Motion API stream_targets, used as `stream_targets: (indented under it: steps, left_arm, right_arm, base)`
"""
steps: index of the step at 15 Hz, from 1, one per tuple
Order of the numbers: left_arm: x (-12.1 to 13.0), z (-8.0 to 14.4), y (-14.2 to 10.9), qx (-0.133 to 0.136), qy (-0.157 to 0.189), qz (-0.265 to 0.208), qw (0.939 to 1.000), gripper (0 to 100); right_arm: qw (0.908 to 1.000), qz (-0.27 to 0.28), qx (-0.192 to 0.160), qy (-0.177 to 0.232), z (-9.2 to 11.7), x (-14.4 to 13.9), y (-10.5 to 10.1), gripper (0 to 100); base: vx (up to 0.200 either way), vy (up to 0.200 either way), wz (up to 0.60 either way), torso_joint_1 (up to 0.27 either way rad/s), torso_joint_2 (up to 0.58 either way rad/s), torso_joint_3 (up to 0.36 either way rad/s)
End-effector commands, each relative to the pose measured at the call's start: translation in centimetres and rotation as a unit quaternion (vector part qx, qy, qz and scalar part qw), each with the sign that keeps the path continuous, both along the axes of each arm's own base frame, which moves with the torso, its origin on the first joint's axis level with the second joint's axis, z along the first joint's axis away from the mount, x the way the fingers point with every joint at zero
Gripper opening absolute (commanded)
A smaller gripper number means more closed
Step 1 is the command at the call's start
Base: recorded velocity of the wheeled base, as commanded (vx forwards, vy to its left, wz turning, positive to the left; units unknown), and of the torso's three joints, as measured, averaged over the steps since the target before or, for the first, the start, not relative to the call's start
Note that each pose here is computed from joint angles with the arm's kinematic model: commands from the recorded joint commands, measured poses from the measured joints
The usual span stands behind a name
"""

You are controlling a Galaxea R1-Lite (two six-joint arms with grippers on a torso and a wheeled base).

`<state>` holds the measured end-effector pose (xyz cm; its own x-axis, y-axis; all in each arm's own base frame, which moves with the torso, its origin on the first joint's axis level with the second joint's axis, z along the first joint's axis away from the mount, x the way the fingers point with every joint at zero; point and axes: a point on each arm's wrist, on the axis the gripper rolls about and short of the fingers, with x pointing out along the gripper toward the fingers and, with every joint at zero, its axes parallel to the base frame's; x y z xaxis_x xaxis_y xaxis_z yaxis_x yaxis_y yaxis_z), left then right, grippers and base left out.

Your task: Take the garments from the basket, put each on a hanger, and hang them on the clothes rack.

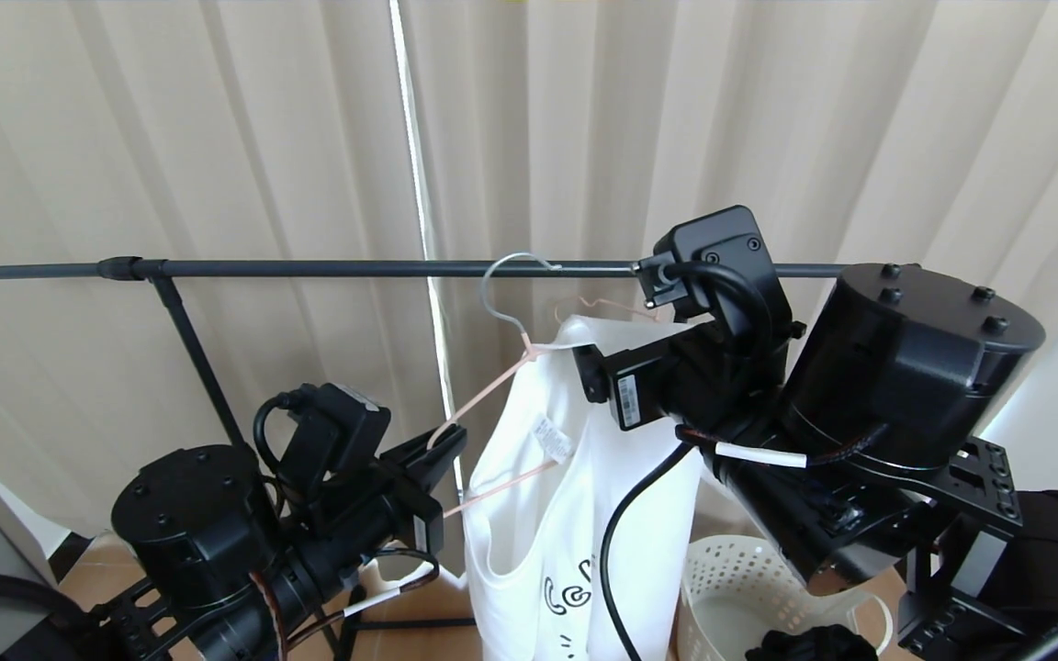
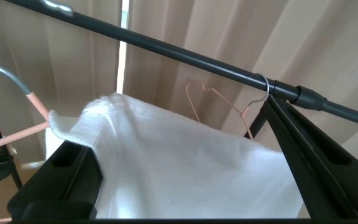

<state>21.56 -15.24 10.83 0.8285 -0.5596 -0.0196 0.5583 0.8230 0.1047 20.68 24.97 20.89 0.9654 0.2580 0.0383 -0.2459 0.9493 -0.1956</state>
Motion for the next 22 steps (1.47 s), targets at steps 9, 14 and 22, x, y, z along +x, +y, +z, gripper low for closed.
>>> stream_targets:
  steps: [9,14,22]
  left_arm:
    - [0.4,1.0,-0.1,-0.034,-0.007,0.004,0.9994,0]
    - [0.5,1.2,0.3,-0.036,-0.01,0.01,0.9993,0]
    - [0.4,0.9,0.7,-0.031,-0.004,0.009,0.9995,0]
  right_arm:
    - [0.9998,0.018,-0.006,0.003,-0.2,-1.0,0.5,100]
    - [0.9996,0.026,-0.012,0.008,-0.6,-1.6,0.6,100]
    - [0.9988,0.048,-0.01,0.003,0.5,-1.3,-1.7,100]
  base:
    - [0.0,0.0,0.0,0.0,0.0,0.0]
    - [0.0,0.0,0.0,0.0,0.0,0.0]
    - [0.0,0.0,0.0,0.0,0.0,0.0]
